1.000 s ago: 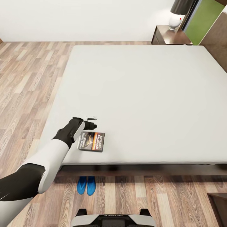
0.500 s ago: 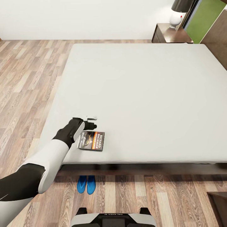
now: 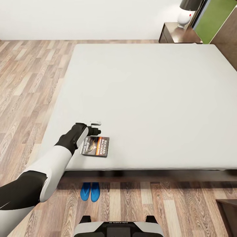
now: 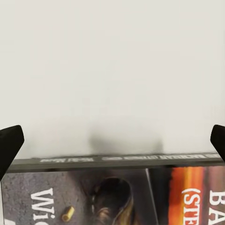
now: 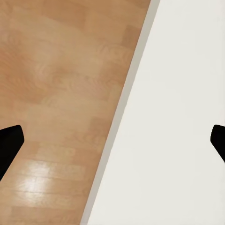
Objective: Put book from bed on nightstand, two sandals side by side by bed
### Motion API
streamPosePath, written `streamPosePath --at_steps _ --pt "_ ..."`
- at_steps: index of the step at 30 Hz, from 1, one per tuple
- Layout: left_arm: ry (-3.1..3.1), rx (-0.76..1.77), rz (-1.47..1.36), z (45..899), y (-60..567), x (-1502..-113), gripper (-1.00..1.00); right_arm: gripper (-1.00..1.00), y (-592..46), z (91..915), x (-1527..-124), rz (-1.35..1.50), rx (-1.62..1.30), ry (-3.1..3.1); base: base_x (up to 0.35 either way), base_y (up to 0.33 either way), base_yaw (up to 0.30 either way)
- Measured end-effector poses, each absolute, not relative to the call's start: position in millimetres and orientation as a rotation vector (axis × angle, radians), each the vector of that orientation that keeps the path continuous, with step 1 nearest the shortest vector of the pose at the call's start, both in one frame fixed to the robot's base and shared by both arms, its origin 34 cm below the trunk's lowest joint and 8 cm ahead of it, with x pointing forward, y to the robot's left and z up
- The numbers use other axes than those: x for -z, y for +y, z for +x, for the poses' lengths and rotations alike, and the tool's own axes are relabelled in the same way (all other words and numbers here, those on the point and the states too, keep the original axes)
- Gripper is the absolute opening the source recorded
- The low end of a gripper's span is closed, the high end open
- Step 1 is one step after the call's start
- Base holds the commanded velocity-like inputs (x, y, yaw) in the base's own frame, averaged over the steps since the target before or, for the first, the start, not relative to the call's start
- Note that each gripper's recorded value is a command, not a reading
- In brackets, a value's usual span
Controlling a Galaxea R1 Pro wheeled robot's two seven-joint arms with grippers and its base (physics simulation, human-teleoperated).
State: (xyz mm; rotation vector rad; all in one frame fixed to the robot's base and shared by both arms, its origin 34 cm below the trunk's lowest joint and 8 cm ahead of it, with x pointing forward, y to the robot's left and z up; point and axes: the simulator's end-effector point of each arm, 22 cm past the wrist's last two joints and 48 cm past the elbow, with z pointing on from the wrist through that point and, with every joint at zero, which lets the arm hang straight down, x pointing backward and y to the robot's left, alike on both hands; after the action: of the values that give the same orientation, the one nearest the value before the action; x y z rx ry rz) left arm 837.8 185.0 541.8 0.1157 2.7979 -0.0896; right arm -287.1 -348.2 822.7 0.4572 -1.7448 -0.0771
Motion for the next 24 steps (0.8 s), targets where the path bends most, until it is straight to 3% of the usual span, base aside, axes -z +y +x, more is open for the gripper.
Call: streamPosePath --at_steps 24 --pt "2.822 0.093 0.114 830 186 -526 1.0 1.0 -348 -288 -832 0.455 0.082 -1.723 0.0 0.0 0.0"
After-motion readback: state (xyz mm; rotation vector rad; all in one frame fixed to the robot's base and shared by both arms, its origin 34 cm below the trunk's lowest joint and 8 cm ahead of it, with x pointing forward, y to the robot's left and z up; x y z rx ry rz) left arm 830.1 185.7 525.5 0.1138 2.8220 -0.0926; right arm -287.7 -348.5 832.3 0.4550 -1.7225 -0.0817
